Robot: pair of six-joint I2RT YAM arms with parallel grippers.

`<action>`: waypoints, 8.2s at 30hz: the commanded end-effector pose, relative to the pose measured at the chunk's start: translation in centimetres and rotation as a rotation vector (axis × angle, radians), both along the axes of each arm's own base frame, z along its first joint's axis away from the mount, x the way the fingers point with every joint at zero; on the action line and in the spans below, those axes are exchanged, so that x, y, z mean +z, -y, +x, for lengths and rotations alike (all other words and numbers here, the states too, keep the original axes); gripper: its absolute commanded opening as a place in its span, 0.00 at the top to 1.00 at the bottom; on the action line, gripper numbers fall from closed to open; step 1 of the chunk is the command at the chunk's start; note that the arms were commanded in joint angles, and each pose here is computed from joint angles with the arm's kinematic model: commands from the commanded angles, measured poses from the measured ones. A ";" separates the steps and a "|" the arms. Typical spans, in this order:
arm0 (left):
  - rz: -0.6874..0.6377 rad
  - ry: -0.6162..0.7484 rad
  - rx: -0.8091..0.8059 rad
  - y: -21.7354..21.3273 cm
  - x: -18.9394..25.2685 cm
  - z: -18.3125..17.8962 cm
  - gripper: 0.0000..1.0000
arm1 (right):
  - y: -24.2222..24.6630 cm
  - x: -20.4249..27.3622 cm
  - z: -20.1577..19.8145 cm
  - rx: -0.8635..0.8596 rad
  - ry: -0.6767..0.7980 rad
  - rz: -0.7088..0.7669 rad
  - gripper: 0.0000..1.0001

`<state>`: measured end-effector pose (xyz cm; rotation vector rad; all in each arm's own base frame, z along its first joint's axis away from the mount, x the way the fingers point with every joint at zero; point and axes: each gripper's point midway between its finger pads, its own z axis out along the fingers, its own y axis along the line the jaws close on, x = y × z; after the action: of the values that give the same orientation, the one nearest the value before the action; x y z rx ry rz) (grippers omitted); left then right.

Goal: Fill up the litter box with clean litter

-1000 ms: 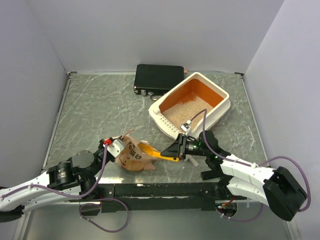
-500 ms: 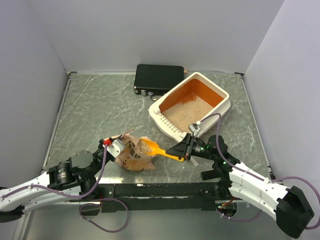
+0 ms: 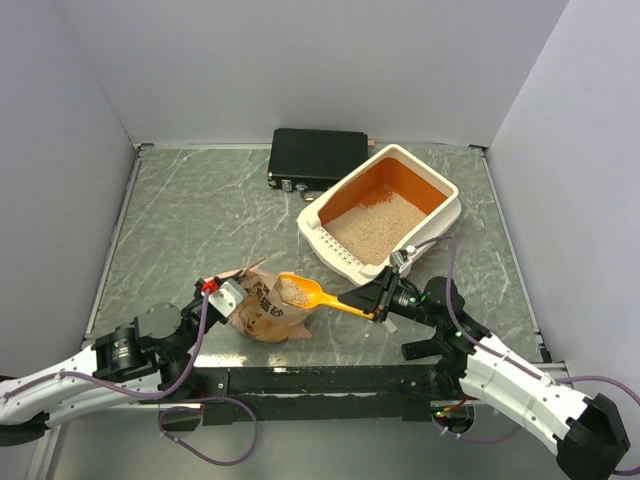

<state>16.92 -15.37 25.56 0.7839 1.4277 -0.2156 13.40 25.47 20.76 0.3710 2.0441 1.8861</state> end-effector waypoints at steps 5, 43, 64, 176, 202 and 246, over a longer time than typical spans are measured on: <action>-0.111 0.045 0.034 -0.7 2.7 0.3 0.99 | 1.5 1.7 2.1 -0.165 -0.031 0.060 1.00; -0.134 0.043 0.046 -1.1 2.8 0.3 0.99 | 11.1 5.6 9.0 -0.759 0.062 0.170 1.00; -0.130 0.037 0.074 -1.4 2.5 0.6 0.99 | 12.1 2.4 16.0 -0.771 0.292 -0.708 1.00; -0.018 0.001 0.107 -1.5 6.6 1.0 0.99 | -3.5 -9.3 13.0 -0.033 0.162 -1.118 0.48; 0.040 0.090 0.137 -0.5 9.9 2.2 0.99 | 3.1 -3.4 24.4 -0.138 0.346 -1.002 0.47; 0.005 -0.142 -0.289 4.7 7.3 -0.8 0.46 | 3.0 0.3 8.6 0.292 1.348 -0.701 0.08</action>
<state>17.42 -21.84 30.96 1.1290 1.4545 -0.4258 21.56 21.74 19.22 -1.0177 1.6953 0.8402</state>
